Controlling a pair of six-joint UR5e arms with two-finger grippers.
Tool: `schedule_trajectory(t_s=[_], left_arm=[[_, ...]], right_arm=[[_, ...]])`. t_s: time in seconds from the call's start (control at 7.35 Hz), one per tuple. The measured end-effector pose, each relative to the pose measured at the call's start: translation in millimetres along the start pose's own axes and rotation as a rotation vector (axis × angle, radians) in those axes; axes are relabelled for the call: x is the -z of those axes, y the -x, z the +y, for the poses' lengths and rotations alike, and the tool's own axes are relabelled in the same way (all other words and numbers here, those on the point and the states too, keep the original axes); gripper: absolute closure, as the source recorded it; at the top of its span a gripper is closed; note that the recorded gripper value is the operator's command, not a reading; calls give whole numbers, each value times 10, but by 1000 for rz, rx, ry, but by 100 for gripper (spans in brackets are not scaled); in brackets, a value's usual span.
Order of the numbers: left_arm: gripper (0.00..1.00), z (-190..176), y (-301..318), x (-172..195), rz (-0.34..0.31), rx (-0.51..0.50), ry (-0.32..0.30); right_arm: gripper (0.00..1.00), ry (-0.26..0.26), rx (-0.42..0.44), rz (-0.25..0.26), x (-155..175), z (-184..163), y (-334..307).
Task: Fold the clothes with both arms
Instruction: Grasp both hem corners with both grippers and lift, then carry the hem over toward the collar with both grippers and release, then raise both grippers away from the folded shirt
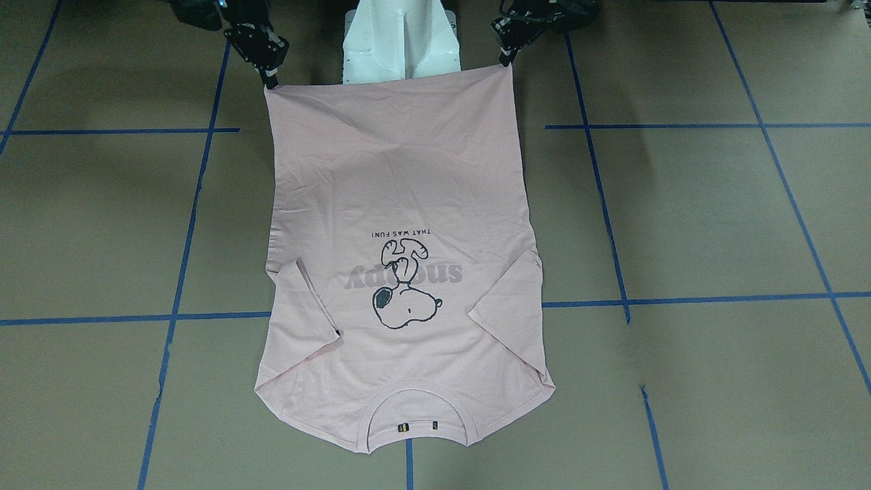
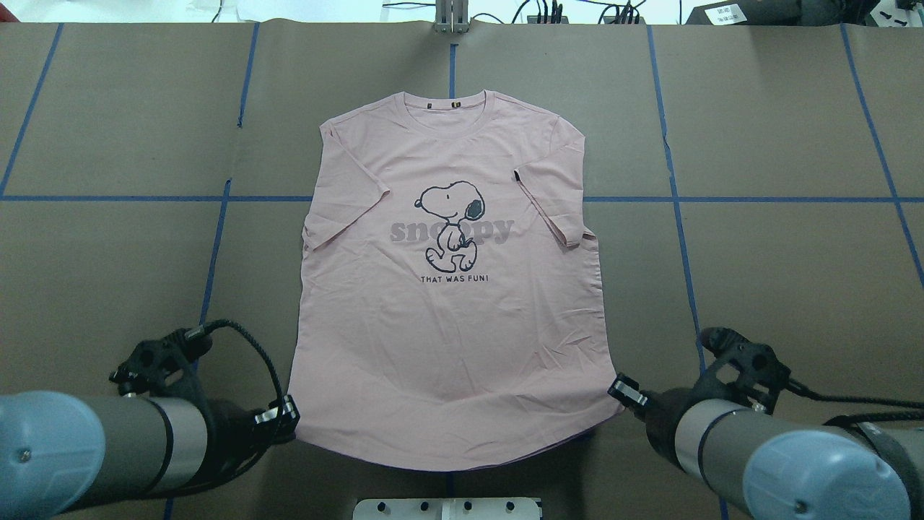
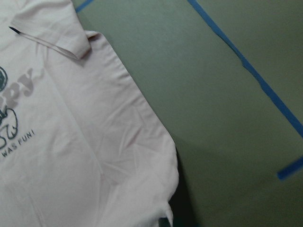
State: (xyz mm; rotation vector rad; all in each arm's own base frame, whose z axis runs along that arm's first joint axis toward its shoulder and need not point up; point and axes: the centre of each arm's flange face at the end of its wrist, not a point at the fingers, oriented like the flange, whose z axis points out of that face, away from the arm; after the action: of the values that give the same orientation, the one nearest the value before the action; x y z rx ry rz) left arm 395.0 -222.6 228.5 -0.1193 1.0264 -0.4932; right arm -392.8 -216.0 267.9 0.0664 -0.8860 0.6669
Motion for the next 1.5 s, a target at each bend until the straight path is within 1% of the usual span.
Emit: schedule_trajectory(t_s=[0.14,0.27,0.41,0.54,0.68,0.82,0.95,1.09,1.22,1.5], left_arm=[[100,-386,-279,-132,13,-63,-82],[100,-811,-541,-348,-6,-124,-161],[100,-1255,-782,-566,-31,-181,-229],[100,-1705,-946,-792,-37,-223,-286],[100,-2169,-1031,-1031,-25,-249,-337],[100,-2567,-1108,-1218,-16,-269,-381],[100,-2884,-1212,-1337,-21,-290,-423],[100,-3131,-1313,-1386,-31,-310,-463],[100,-3317,-1387,-1432,-38,-330,-497],[100,-3564,-1465,-1619,-53,-351,-554]], right_arm=[[100,-51,45,8,-264,-282,273],[100,-94,81,39,-599,-643,596],[100,-129,109,95,-978,-1128,925],[100,-147,123,137,-1296,-1626,1185],[100,-152,121,150,-1612,-2107,1386],[100,-153,105,149,-1877,-2506,1545],[100,-154,88,155,-2052,-2838,1733],[100,-156,79,169,-2163,-3104,1958],[100,-159,73,179,-2239,-3284,2137],[100,-163,69,180,-2370,-3447,2305]])
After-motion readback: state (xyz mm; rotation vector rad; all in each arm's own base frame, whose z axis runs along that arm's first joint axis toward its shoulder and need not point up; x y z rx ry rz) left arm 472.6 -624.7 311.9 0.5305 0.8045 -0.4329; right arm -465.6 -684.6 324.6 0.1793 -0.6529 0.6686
